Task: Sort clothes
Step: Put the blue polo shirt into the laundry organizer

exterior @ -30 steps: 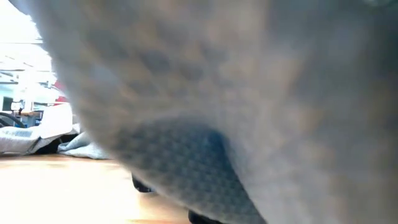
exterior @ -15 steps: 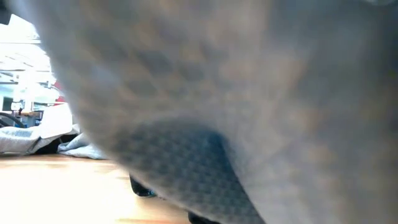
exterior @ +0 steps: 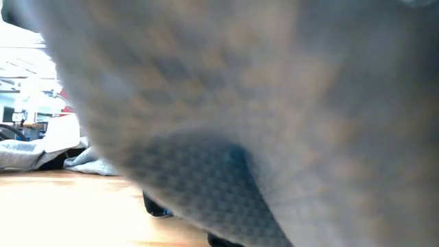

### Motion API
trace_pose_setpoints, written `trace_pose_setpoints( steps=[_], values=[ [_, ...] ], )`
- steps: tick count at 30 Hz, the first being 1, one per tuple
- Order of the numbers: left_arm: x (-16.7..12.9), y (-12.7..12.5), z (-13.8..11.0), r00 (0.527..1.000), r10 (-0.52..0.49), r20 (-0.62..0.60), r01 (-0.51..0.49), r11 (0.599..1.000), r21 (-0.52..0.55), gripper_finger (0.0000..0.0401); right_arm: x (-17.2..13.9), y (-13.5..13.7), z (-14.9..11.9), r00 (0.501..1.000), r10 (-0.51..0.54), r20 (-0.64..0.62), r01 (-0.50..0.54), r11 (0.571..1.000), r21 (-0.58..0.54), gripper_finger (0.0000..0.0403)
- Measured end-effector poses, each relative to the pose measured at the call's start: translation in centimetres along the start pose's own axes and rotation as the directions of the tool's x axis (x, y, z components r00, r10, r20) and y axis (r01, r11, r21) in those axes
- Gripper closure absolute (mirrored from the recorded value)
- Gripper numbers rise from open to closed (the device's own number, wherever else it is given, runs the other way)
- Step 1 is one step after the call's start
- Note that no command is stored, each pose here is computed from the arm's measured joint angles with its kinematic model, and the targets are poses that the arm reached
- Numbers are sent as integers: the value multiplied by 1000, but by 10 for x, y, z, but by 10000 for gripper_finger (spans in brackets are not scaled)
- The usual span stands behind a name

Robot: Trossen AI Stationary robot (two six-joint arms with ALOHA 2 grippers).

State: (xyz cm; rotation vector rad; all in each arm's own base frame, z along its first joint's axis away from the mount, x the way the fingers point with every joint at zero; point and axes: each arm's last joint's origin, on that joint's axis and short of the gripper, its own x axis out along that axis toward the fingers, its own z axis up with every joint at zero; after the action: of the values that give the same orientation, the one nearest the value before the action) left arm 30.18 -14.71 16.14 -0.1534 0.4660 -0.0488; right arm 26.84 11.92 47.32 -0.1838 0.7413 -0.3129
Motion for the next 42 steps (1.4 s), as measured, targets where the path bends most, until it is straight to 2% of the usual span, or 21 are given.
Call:
trace_pose_setpoints(
  steps=[4,7,9,13,14,19,24,27,31,36,39,42],
  values=[
    [12,5,1,998,28,-49,-29,999,-19,212,0,0,0,1000,0,0,0,1000,2,403],
    [15,5,1,997,15,-71,-17,1000,-18,234,0,0,0,1000,0,0,0,1000,3,403],
    [16,4,2,997,8,-71,-9,1000,-17,268,0,0,0,1000,0,0,0,1000,3,403],
    [16,4,3,997,-3,-74,2,1000,-13,376,0,0,0,1000,2,0,-2,1000,16,403],
    [16,4,3,997,-3,-74,2,1000,-12,387,0,0,0,1000,4,-1,-4,1000,19,403],
    [8,-2,10,998,-32,-53,34,999,38,396,0,1,0,1000,19,-6,-19,999,26,403],
    [-27,-11,46,992,-101,82,90,988,127,397,-2,-1,0,1000,26,5,-26,999,31,403],
    [-55,-13,69,976,-109,189,71,978,197,397,-12,-3,3,997,52,62,-54,998,24,403],
    [-94,-9,98,938,-125,323,43,968,249,398,-30,-7,9,980,58,188,-62,998,14,403],
    [-140,1,125,868,-148,474,36,971,236,398,-57,-19,20,925,37,378,-46,999,15,403],
    [-166,7,138,811,-158,564,50,978,203,399,-71,-30,28,878,19,479,-30,999,15,403],
    [-192,12,151,722,-186,666,72,978,195,399,-85,-40,35,821,6,571,-9,1000,3,403]
  ],
)
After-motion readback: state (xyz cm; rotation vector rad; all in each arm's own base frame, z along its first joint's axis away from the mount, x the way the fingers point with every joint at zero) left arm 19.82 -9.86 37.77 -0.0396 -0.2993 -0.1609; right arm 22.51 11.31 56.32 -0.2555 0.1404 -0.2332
